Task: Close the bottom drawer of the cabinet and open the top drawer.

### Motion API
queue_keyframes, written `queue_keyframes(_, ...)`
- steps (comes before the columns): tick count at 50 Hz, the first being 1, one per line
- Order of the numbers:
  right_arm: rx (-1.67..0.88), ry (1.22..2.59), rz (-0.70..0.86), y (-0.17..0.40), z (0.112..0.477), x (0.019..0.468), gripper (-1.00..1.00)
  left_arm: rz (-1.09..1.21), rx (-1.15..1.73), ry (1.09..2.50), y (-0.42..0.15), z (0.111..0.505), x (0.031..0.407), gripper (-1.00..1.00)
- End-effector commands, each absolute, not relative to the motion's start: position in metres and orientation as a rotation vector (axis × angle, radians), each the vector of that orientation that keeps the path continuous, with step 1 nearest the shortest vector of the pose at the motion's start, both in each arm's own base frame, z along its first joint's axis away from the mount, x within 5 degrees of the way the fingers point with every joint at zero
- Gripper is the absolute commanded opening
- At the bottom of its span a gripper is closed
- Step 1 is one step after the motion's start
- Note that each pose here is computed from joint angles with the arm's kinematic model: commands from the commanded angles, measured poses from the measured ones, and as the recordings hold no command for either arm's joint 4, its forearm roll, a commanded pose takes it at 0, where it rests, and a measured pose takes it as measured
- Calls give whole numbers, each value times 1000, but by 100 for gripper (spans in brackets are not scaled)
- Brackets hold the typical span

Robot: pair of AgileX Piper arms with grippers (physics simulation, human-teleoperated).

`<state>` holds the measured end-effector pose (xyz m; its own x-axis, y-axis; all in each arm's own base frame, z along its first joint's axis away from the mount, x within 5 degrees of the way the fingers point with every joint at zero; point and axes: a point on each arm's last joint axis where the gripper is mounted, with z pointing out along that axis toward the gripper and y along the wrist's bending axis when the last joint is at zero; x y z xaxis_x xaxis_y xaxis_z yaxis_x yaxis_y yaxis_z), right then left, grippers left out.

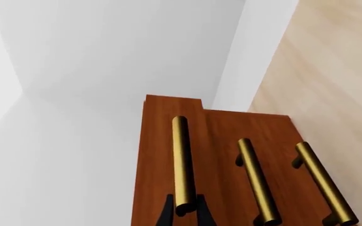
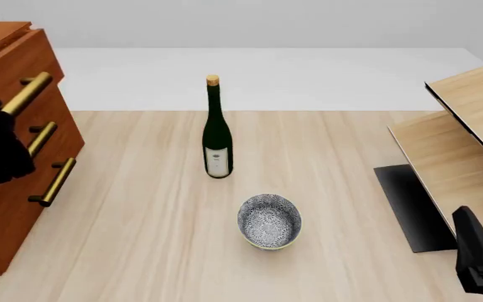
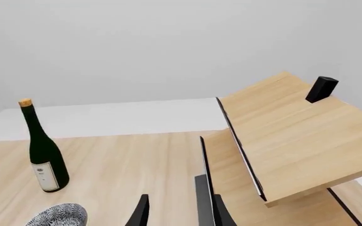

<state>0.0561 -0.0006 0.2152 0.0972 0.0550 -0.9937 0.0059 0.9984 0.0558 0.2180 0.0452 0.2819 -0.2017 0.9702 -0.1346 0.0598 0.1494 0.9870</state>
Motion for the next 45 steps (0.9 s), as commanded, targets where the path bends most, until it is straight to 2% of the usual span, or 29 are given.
queue_keyframes(1,52,1473,40,-1,215,56,100,1226,1007,1386,35,298,209,-100)
queue_keyframes(45,62,1471,46,-1,216,56,100,1194,1064,1289,16,307,210,-100)
